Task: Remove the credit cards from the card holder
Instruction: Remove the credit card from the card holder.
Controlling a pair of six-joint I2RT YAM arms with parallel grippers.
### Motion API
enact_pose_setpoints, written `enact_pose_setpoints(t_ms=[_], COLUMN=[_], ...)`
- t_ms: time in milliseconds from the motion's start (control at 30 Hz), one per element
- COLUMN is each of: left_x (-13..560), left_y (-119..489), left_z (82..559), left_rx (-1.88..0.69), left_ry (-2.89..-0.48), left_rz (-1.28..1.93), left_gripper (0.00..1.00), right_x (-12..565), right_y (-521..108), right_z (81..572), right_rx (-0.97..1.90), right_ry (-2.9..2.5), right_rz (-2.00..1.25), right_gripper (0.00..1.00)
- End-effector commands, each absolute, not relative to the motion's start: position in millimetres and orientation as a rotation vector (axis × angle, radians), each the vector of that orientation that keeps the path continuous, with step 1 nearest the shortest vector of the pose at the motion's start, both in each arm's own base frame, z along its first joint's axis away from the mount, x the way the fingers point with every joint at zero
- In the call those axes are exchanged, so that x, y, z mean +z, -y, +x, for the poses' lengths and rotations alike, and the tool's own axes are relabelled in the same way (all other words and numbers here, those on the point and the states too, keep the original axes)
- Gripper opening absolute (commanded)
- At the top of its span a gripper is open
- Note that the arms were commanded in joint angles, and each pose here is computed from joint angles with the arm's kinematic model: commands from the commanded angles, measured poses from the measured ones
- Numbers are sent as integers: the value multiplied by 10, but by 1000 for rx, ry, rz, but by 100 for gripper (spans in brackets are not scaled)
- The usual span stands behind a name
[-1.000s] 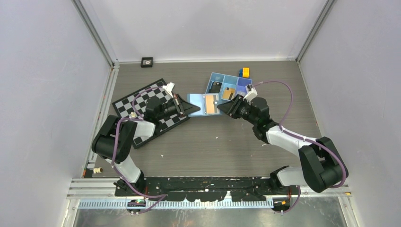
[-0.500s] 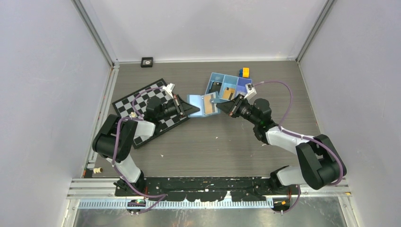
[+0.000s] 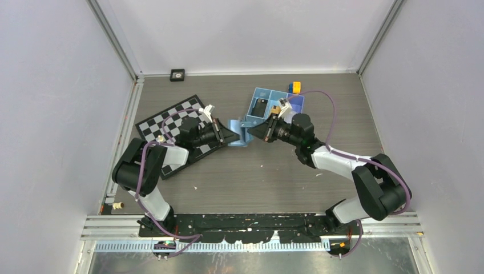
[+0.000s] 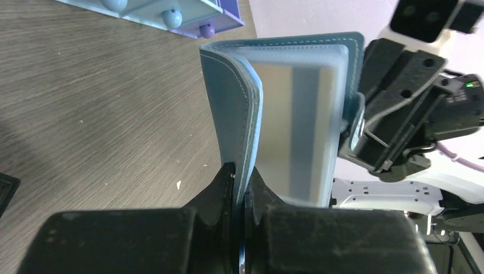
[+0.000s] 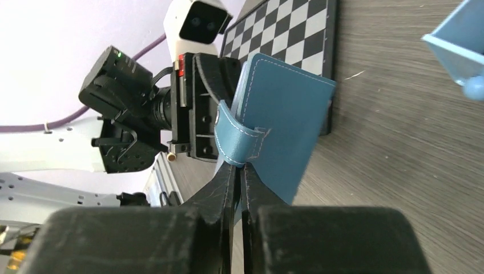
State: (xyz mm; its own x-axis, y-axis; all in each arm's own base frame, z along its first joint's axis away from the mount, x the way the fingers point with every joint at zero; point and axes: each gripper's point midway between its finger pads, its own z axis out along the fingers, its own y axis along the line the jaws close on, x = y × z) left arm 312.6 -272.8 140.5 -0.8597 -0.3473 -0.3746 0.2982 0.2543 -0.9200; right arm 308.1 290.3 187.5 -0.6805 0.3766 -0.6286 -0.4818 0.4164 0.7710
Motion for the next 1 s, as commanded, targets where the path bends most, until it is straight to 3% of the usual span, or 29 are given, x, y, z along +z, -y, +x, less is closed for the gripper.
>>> enact_pose_setpoints(t_ms=[0,100,267,467,567,967], left_x=[1619,1599,1501,1438,1417,1179], left_y=[2843,2837,2808,2791,2795,2830], left_z=[3093,3086,3105,3119,3116,3079], left_rx=[-1644,-1624,-1557,-1511,-1494,-1239], left_ry=[-1944,-1954,-2002,-2036,-2049,-2209], left_rz=[97,99,89,86,90,133], left_gripper=[0,0,0,0,0,0], right_x=[1684,1472,1448,1470,1510,1271], right_y=[-2977,-2776,-2761,-2794,-2874,-3146], right_z=[3060,3171,3180,3140,3089,3006], right_rx=[1222,1040,1021,1059,1129,1095], right_ry=[-1990,-2087,-2103,-2087,-2066,-2171], right_rz=[-155,-62,-59,-76,-105,-162], right_gripper=[8,18,50,66,79,87])
